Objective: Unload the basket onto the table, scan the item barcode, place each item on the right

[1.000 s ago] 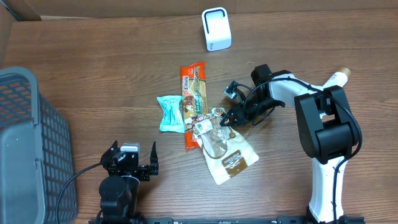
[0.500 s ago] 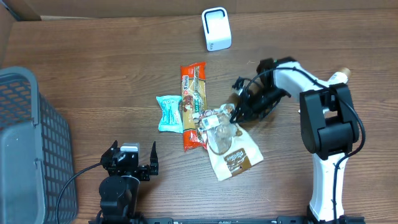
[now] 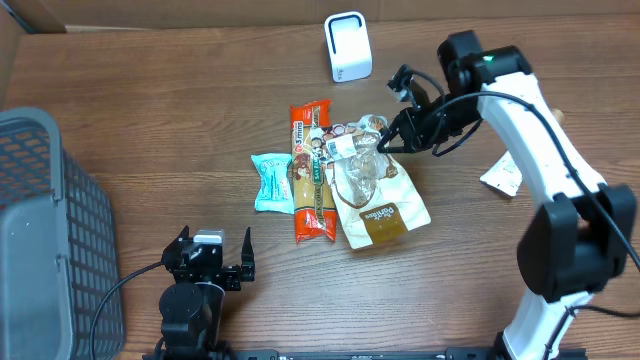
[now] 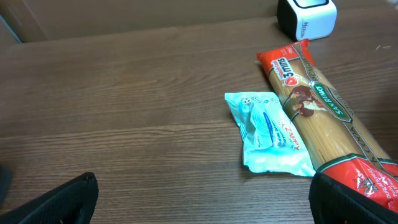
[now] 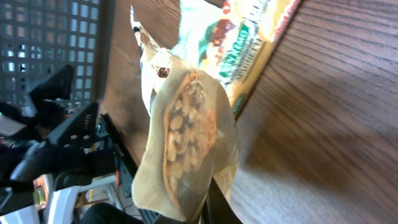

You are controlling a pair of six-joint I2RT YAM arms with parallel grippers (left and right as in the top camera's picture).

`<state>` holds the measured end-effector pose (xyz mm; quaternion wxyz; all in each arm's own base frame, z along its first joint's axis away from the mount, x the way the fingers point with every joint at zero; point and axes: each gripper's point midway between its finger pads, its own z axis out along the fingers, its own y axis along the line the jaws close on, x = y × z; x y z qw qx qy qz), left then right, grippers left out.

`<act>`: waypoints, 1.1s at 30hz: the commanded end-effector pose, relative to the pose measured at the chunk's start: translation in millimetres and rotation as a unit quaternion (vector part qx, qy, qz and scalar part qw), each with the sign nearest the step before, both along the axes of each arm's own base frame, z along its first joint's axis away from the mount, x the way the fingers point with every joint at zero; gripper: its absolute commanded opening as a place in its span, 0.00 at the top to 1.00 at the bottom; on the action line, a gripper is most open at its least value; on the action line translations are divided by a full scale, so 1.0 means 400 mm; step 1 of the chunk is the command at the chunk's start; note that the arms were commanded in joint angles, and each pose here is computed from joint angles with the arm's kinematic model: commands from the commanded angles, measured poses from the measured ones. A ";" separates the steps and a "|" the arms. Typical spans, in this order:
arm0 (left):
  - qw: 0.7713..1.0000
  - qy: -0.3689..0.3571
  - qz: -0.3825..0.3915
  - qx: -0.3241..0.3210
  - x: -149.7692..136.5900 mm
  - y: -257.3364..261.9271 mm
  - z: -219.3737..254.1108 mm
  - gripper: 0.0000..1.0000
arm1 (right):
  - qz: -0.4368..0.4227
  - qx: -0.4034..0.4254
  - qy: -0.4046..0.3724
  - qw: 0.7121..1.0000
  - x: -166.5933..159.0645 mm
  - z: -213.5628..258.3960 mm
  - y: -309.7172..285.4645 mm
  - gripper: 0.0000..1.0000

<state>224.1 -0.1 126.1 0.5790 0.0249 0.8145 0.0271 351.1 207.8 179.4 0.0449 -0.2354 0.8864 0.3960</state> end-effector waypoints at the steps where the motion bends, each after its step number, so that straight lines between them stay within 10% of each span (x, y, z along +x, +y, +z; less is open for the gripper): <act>1: 1.000 -0.002 0.006 -0.005 0.000 0.004 -0.002 0.00 | -0.009 0.004 -0.006 1.000 -0.007 0.043 -0.009 0.96; 33: 1.000 -0.002 0.006 -0.005 0.000 0.004 -0.002 0.01 | 0.036 0.101 0.014 0.994 -0.070 0.113 0.017 0.96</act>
